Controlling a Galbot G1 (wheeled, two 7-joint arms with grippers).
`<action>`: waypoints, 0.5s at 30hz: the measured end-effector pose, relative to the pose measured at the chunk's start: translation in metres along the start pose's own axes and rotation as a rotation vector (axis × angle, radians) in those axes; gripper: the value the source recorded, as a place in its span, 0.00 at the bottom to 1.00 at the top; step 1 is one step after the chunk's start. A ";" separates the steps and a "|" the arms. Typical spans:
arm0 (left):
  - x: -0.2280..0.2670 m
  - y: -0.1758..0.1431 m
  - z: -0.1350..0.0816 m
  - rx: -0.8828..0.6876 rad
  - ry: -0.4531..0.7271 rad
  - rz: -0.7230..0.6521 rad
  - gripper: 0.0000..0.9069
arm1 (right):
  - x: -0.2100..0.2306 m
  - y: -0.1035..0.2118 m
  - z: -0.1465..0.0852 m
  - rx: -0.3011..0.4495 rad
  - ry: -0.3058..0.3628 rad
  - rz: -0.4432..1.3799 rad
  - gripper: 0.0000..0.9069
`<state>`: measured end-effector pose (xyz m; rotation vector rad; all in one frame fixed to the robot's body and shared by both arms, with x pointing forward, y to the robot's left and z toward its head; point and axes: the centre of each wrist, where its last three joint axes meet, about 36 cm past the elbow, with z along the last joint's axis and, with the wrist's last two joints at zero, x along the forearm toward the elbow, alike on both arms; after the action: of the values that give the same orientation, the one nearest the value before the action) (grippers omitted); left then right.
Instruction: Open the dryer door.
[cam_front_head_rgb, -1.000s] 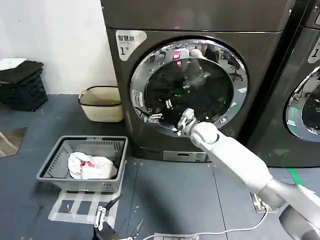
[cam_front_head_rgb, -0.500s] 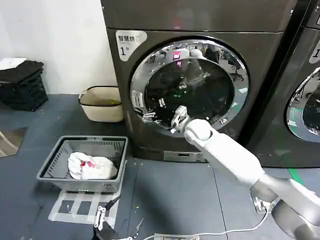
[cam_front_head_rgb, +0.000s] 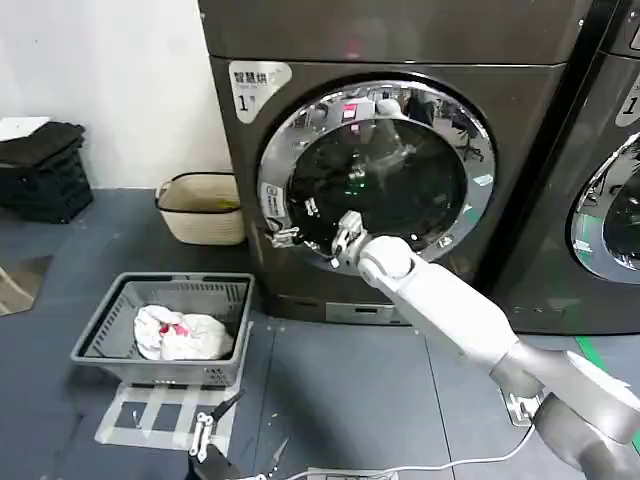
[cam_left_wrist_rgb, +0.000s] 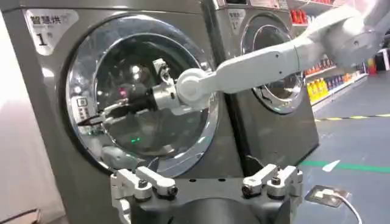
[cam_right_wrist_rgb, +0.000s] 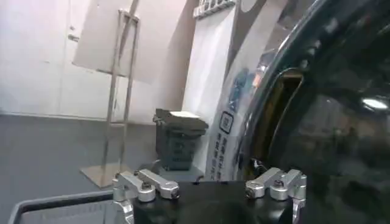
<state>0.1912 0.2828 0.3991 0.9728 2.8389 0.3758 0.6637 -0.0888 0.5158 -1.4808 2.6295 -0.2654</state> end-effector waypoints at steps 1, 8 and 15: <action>0.000 0.000 0.000 0.000 0.000 0.000 1.00 | -0.001 0.000 0.000 0.001 -0.002 -0.004 1.00; 0.000 0.000 0.000 0.000 0.000 0.000 1.00 | -0.004 0.000 -0.001 0.001 -0.010 -0.026 1.00; 0.000 0.000 0.001 0.000 0.000 0.000 1.00 | 0.002 -0.001 -0.001 -0.010 -0.029 -0.098 1.00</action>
<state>0.1914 0.2832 0.3979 0.9724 2.8392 0.3750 0.6634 -0.0912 0.5173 -1.6066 2.5433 -0.2381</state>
